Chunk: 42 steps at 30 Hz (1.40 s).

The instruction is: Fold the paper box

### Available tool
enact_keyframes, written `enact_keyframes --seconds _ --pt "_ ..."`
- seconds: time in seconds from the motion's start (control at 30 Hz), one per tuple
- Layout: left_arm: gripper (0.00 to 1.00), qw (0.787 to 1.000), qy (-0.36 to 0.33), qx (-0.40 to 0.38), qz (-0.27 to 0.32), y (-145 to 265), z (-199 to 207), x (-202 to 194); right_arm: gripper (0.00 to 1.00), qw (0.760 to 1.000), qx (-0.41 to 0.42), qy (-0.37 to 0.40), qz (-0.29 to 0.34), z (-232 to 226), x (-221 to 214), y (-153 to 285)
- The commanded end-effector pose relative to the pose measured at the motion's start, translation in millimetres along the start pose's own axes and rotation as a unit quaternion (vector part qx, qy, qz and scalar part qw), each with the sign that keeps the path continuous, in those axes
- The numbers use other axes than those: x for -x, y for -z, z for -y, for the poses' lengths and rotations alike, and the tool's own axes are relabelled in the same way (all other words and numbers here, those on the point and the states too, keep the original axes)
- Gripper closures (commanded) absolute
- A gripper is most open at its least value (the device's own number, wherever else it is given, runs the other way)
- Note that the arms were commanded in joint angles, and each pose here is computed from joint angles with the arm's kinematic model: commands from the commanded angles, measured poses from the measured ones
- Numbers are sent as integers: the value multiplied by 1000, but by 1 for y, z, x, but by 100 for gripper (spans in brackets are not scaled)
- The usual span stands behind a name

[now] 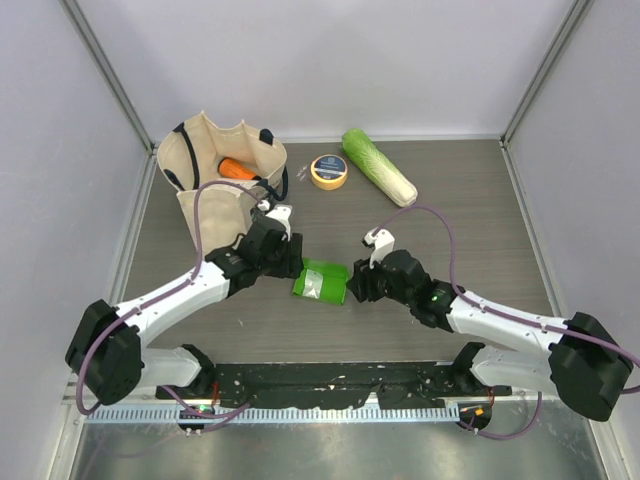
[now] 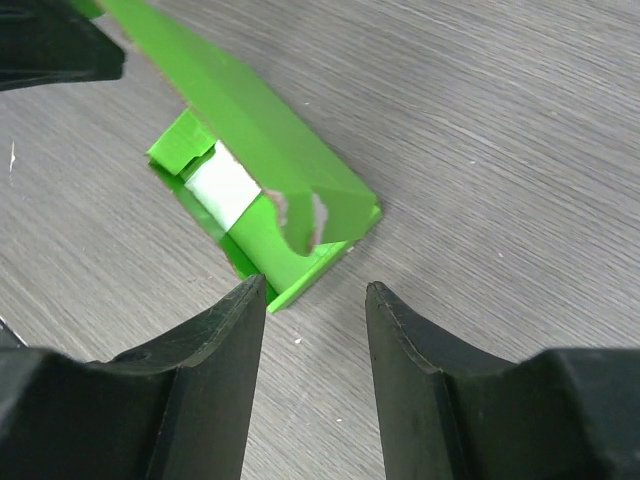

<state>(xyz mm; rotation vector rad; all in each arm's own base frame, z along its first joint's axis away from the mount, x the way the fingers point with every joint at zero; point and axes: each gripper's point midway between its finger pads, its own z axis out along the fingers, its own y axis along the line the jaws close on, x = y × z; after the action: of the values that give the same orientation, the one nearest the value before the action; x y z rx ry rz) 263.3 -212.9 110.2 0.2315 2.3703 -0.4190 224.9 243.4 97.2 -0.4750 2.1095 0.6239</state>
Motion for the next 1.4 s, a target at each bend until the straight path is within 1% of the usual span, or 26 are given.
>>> enact_keyframes --seconds 0.0,0.13,0.2,0.23,0.27,0.3,0.37,0.4,0.43,0.5,0.53,0.6,0.7,0.77,0.8,0.87,0.93,0.97,1.0,1.07,1.1,1.13,1.17,1.2,1.27,1.37 --pt "40 998 -31 -32 39 -1 18 27 50 998 26 44 38 -16 25 -3" --pt "41 998 -43 -38 37 -10 22 23 49 996 33 58 51 -21 30 -6" --pt "44 997 -54 -40 37 -14 24 22 50 996 34 65 57 -22 32 -8" --pt "48 997 -57 -38 41 -15 24 23 49 996 31 67 58 -23 33 -11" --pt "49 997 -60 -38 42 -17 24 20 49 995 32 73 58 -25 33 -11" --pt "50 995 -68 -44 52 -17 28 23 50 995 12 75 66 -20 36 -13" --pt "53 995 -71 -41 58 -19 28 22 51 995 6 79 67 -22 35 -14" --pt "55 995 -72 -32 60 -22 25 23 51 994 -16 79 73 -16 37 -15" --pt "58 995 -71 -29 61 -22 24 23 53 993 -31 80 76 -12 38 -15" --pt "59 995 -72 -24 59 -25 22 22 54 992 -49 81 81 -9 39 -16" --pt "62 995 -74 -23 59 -26 22 21 55 990 -70 80 90 -3 43 -15" --pt "64 995 -74 -20 56 -27 21 19 56 989 -75 81 94 -3 42 -17" --pt "68 995 -78 -19 51 -28 21 17 60 989 -78 80 99 -4 44 -21" --pt "69 996 -77 -17 47 -30 21 15 65 989 -79 82 96 -5 44 -26" --pt "72 996 -77 -17 44 -30 21 15 67 989 -77 83 95 -7 44 -28" --pt "74 996 -80 -17 39 -31 23 12 72 989 -75 85 95 -11 44 -31" --pt "80 996 -81 -11 39 -32 22 11 78 989 -76 89 88 -16 41 -34" --pt "80 996 -82 -9 37 -31 22 9 79 988 -90 90 91 -13 42 -34" --pt "83 996 -82 -6 36 -31 22 8 81 987 -96 89 90 -13 42 -35" --pt "87 996 -81 3 37 -32 20 8 88 987 -107 83 91 -14 41 -36" --pt "92 996 -76 6 36 -32 20 7 90 984 -127 75 97 -8 43 -35" --pt "94 997 -73 7 38 -31 21 10 95 983 -137 71 98 -7 43 -35" --pt "96 997 -68 20 38 -31 18 10 98 983 -144 54 104 -7 44 -35" --pt "100 998 -53 26 37 -32 17 10 99 979 -166 47 111 -1 46 -34" --pt "100 998 -36 38 40 -33 16 13 99 974 -186 27 122 0 48 -35" --pt "100 998 -7 42 40 -37 20 13 99 966 -221 22 131 3 56 -37"
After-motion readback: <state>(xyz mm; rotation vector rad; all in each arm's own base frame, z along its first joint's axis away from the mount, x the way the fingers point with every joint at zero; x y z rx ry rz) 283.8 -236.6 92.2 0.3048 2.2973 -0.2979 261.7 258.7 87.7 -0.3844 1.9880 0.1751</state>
